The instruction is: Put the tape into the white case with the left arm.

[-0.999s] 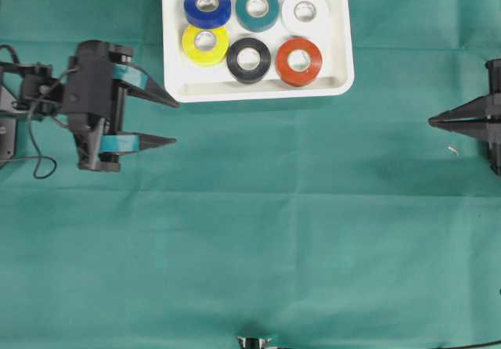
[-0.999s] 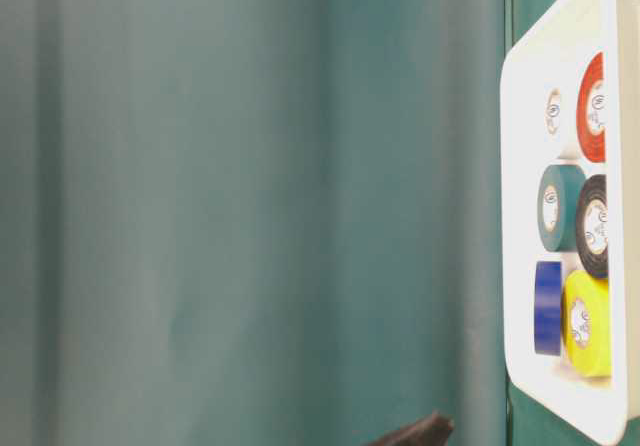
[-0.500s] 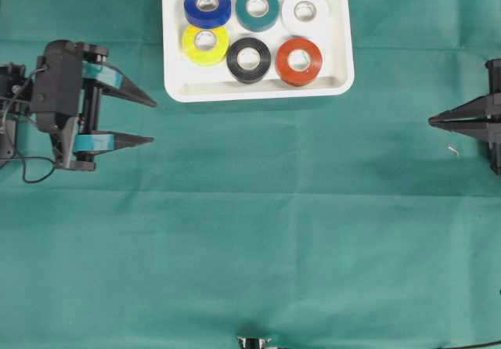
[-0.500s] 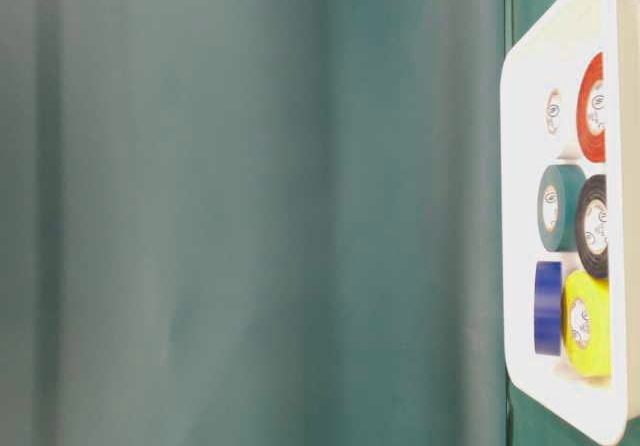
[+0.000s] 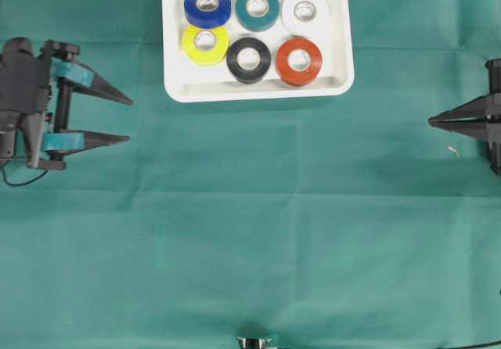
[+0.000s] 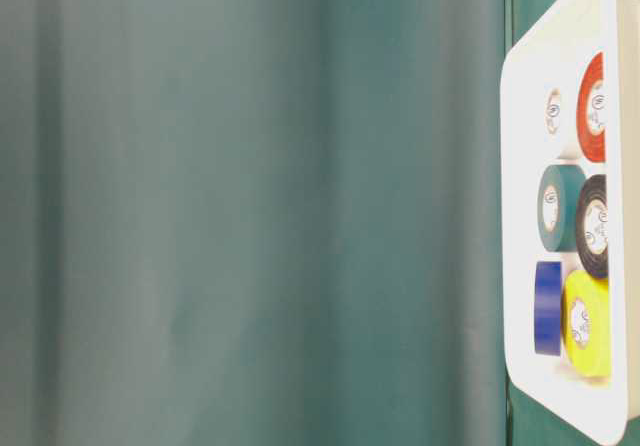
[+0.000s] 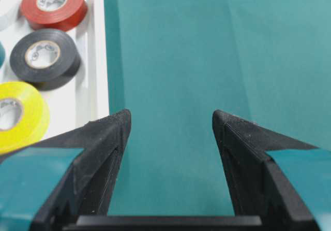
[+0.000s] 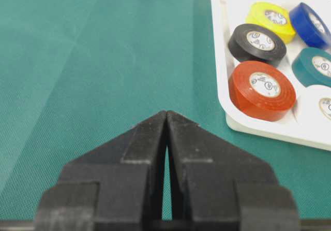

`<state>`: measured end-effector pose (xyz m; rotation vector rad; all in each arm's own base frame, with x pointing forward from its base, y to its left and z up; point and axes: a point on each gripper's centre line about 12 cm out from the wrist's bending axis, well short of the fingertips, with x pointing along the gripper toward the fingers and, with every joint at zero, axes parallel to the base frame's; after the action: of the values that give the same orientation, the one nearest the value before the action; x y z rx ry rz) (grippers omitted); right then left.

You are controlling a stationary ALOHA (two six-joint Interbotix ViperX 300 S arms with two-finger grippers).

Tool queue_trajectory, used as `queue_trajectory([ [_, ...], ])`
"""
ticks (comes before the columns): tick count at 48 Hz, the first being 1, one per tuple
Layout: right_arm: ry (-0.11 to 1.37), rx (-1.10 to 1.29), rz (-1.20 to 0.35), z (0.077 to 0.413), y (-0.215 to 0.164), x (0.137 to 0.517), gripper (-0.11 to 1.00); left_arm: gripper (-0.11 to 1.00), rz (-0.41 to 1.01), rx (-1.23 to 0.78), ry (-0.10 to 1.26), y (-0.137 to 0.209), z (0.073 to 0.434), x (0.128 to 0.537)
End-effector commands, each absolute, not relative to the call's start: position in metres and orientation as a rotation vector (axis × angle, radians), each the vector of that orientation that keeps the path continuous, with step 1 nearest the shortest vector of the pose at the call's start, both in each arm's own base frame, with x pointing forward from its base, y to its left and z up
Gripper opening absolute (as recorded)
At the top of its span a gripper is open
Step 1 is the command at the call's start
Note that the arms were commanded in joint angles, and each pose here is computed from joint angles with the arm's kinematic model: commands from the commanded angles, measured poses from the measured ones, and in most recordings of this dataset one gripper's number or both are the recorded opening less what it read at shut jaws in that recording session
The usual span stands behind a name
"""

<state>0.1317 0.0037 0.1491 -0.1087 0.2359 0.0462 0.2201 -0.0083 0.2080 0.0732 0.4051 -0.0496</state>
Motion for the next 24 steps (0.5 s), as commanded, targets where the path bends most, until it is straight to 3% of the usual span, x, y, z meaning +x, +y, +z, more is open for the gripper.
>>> queue_trajectory([
  [1,0.241,-0.112,0.048,0.147,0.004,0.131,-0.09,0.65,-0.051,0.072,0.373,-0.009,0.213,0.216],
  [24,0.243,-0.112,0.048,0.146,0.004,0.131,-0.09,0.65,-0.051,0.072,0.31,-0.008,0.207,0.186],
])
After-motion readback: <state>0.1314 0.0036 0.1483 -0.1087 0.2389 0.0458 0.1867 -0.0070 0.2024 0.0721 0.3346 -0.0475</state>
